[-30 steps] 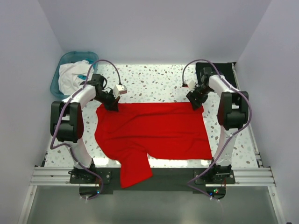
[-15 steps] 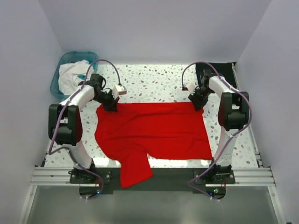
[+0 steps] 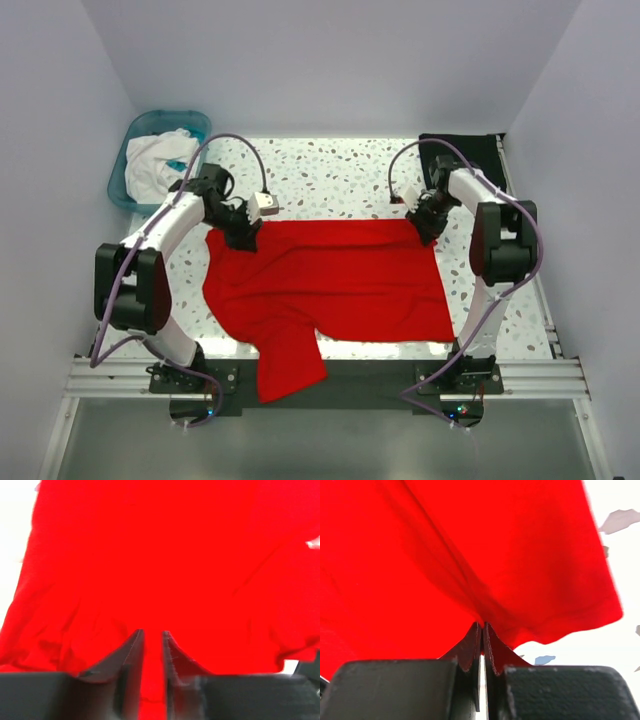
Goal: Fold and stack the t-shirts
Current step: Fold the tshirt
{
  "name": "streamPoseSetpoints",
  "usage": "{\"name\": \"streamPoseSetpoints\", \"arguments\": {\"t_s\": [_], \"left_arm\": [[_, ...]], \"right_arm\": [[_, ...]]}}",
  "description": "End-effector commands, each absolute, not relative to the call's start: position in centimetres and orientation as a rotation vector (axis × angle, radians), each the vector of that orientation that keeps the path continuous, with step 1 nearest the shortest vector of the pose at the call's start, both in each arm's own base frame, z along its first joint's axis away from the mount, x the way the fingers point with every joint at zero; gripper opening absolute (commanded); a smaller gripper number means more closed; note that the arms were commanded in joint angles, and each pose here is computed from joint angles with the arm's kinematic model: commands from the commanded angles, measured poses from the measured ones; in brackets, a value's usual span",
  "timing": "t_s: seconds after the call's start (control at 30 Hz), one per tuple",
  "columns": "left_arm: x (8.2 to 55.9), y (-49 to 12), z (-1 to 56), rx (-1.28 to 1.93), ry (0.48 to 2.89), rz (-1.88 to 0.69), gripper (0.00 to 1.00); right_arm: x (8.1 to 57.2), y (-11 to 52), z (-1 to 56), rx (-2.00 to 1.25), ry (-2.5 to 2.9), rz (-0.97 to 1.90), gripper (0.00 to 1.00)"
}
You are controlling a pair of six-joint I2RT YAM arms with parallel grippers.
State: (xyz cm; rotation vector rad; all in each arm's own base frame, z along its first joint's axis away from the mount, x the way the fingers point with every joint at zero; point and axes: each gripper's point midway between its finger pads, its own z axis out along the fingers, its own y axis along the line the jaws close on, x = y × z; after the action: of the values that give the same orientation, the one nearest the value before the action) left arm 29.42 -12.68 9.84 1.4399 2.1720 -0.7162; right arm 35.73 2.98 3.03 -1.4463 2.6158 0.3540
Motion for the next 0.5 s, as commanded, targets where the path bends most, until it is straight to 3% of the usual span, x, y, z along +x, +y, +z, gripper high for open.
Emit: {"name": "streamPoseSetpoints", "arguments": {"t_s": [0.0, 0.1, 0.23, 0.47], "left_arm": [[33.2, -11.8, 9.6, 1.286, 2.232, -0.608, 0.29], [35.6, -11.4, 8.9, 1.205, 2.294, -0.617, 0.39], [37.9, -10.5, 7.4, 1.169, 2.344, -0.566, 0.42], [39.4, -9.3, 4.8, 1.206, 2.389, -0.492, 0.46]], "right_arm": [[35.6, 2.4, 4.7, -1.482, 2.568, 0.284, 0.00], [34.9, 2.1, 4.3, -1.513, 2.579, 0.270, 0.13], [33.9, 1.7, 4.4, -1.544, 2.589, 0.267, 0.29], [33.1, 1.8, 4.9, -1.526, 2.613, 0.287, 0.46]]}}
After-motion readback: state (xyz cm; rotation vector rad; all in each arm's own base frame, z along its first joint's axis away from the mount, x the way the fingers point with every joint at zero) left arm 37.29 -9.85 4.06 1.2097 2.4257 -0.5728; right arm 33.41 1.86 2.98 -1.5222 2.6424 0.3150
